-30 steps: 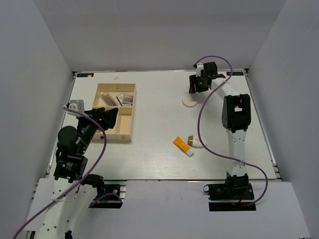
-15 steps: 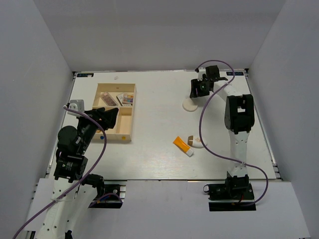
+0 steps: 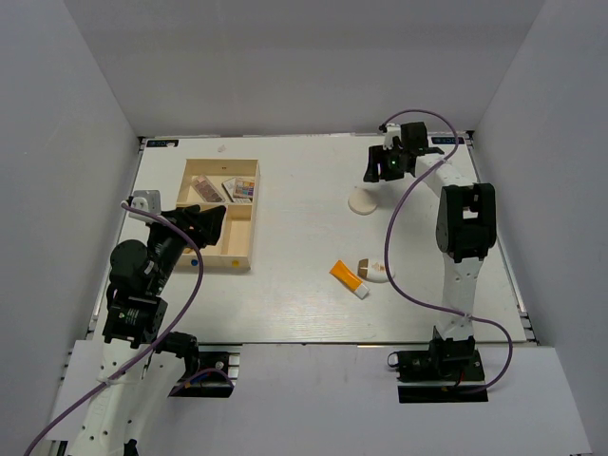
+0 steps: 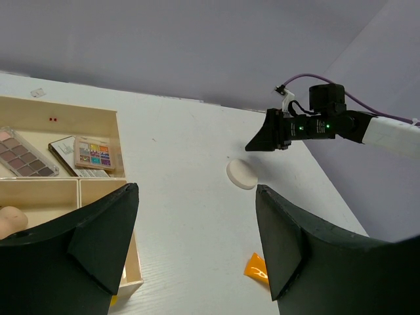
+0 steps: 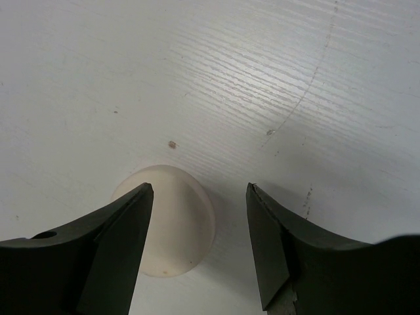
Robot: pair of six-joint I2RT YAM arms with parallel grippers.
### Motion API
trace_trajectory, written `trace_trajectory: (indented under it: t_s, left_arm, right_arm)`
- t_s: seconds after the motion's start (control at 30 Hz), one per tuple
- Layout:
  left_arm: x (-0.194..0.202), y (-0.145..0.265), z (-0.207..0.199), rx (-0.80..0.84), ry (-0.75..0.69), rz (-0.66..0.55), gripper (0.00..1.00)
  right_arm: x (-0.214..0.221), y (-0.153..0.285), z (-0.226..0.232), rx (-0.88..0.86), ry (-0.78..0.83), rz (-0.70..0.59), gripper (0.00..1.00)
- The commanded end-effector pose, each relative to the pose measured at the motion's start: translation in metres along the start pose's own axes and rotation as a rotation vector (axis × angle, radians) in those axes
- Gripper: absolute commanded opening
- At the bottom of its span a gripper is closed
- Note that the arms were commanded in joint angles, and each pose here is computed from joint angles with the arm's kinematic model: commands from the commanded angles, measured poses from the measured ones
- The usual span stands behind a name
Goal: Organize the makeup
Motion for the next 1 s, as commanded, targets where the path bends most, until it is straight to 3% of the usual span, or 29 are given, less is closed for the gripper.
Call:
trace_trajectory:
  t_s: [0.0,0.7,0.83,0.97]
  left_arm:
    - [0.004,-0.001,0.002,0.001,-0.008,0.011,0.81]
    - [0.005,-0.001,0.002,-0.006,-0.007,0.013,0.82]
    - [0.005,-0.001,0.002,-0.008,-0.006,0.014,0.82]
    - [0.005,-0.001,0.003,-0.012,-0.006,0.012,0.82]
  right_arm:
    - [-0.005,0.007,0.005,-0.025,0.013,-0.014,0.65]
    - [0.042,-0.010,-0.011,0.011,0.047,0.185,0.58]
    - [0.048,-0.010,-0.011,0.015,0.063,0.194,0.50]
    - [0.052,-0.008,-0.007,0.020,0.094,0.204,0.36]
Point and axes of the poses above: each gripper's point midway between its finger pads, its own y axis back along the fingers, its own z axis along the line the jaws close on, x = y × z, the point moved 8 cm from there along y, back along the fingers, and after that the axes turned 15 degrees about -y, right-handed, at the moved point
